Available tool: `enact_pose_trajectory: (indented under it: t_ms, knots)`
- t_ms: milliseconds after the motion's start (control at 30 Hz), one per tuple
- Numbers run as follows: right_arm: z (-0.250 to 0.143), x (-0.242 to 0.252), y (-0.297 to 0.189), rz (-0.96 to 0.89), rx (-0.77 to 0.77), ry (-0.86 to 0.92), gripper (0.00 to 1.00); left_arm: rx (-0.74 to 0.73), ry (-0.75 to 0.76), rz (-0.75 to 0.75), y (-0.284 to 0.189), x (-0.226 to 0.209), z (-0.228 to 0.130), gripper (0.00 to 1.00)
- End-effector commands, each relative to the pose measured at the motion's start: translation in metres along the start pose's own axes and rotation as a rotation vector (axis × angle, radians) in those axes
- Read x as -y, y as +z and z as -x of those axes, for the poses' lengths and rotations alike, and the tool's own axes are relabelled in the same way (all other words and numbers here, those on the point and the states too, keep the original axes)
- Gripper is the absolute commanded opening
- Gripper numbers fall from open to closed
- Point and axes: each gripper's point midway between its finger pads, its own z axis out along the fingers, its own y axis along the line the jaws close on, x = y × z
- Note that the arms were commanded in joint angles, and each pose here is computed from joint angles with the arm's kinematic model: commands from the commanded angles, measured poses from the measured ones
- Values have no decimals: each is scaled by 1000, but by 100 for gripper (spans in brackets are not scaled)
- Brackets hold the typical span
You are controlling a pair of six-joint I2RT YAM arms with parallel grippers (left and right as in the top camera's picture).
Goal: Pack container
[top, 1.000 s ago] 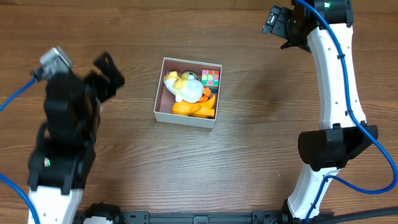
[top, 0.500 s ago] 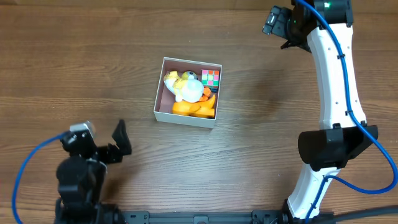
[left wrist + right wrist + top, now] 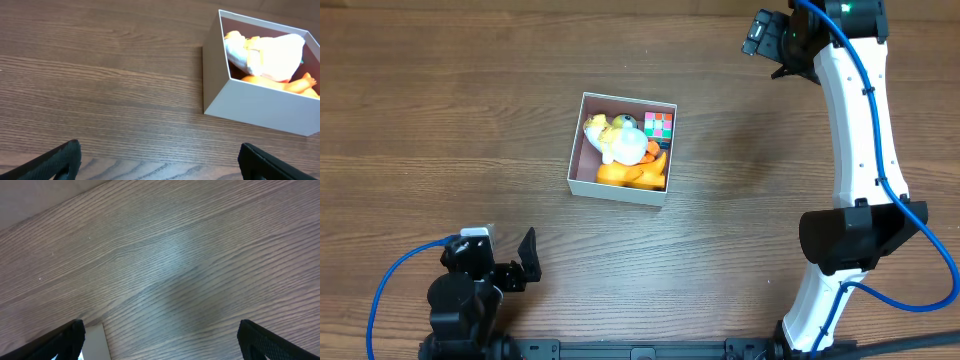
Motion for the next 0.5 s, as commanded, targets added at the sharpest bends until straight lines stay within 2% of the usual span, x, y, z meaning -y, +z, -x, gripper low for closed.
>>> enact_pose_trajectory:
  t_ms: [0,267,467]
  knots:
    - [5,-1,-7,9,24,10,100,-25,24,14,0,-3,-9,100]
    - [5,-1,-7,9,24,10,100,-164,14,84,-4,-17,-43,100]
    - [5,-1,-7,9,24,10,100,-170,15,100,-4,-20,-45,100]
